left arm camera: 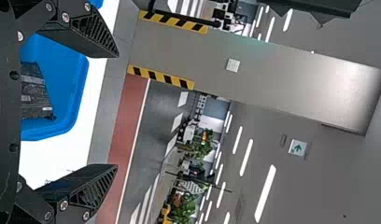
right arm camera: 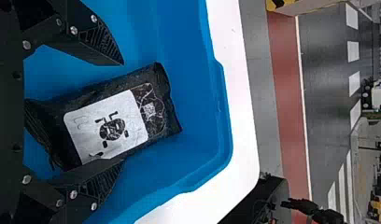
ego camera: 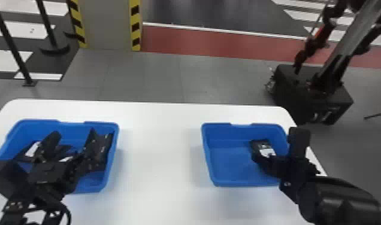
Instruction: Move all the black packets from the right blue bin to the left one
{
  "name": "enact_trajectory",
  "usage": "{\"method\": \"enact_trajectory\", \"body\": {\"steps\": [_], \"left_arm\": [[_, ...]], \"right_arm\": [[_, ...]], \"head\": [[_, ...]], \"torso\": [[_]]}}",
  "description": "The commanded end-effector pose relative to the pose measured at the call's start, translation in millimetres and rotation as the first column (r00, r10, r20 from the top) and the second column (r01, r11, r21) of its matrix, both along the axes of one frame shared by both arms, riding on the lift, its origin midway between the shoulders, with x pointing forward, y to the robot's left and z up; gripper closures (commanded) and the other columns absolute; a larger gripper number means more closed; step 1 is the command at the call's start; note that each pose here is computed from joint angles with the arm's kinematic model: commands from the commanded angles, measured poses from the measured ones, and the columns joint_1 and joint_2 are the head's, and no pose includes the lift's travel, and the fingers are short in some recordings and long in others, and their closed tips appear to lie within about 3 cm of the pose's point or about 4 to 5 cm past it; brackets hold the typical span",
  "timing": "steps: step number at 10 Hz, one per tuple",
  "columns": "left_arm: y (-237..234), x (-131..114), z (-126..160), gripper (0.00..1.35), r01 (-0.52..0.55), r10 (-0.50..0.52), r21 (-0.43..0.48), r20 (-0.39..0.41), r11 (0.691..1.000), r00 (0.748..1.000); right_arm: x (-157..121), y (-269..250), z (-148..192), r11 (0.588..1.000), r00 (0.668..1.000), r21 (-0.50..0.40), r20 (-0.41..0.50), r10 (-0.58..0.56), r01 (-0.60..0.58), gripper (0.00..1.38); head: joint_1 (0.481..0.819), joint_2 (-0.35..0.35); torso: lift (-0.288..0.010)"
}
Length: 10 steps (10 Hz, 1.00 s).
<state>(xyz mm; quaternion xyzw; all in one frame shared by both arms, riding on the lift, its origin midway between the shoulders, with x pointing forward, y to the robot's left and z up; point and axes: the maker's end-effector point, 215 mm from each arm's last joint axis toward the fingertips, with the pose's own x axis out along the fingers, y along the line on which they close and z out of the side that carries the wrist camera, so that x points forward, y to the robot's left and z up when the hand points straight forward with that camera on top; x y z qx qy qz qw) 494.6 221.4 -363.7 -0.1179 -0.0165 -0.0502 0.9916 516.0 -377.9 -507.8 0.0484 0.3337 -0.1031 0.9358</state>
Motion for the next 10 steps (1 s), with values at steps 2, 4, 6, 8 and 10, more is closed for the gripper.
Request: {"method": "enact_trajectory", "body": {"steps": [2, 4, 6, 8, 10], "left_arm": [[1.2, -2.4, -5.9, 0.20, 0.000, 0.000, 0.002, -0.015, 1.000, 1.000], [1.0, -3.3, -7.8, 0.20, 0.000, 0.000, 0.002, -0.020, 1.000, 1.000], [1.7, -4.2, -9.0, 0.20, -0.002, 0.002, 0.000, -0.023, 1.000, 1.000], [0.9, -4.4, 1.2, 0.20, -0.006, 0.006, -0.010, 0.011, 1.000, 1.000], [-2.0, -3.1, 12.0, 0.20, 0.000, 0.001, -0.034, 0.041, 0.999, 0.999]], "right_arm": [[-15.6, -3.6, -12.1, 1.000, 0.999, -0.011, -0.048, -0.019, 0.019, 0.44], [-25.7, -5.1, -13.3, 0.999, 0.997, -0.030, -0.071, -0.021, 0.019, 0.85], [-19.0, -8.0, 18.0, 0.996, 0.998, -0.070, 0.042, -0.049, 0.052, 1.11], [-21.0, -0.3, 41.7, 0.997, 0.988, -0.059, 0.149, -0.044, 0.053, 1.11], [-14.1, 22.4, 87.7, 1.000, 0.946, -0.009, 0.326, -0.001, 0.004, 1.11]], "head": [[0.695, -0.172], [0.695, -0.177], [0.695, -0.183], [0.695, -0.180], [0.695, -0.173]], "torso": [[-0.110], [-0.110], [-0.110], [-0.110], [-0.110]]}}
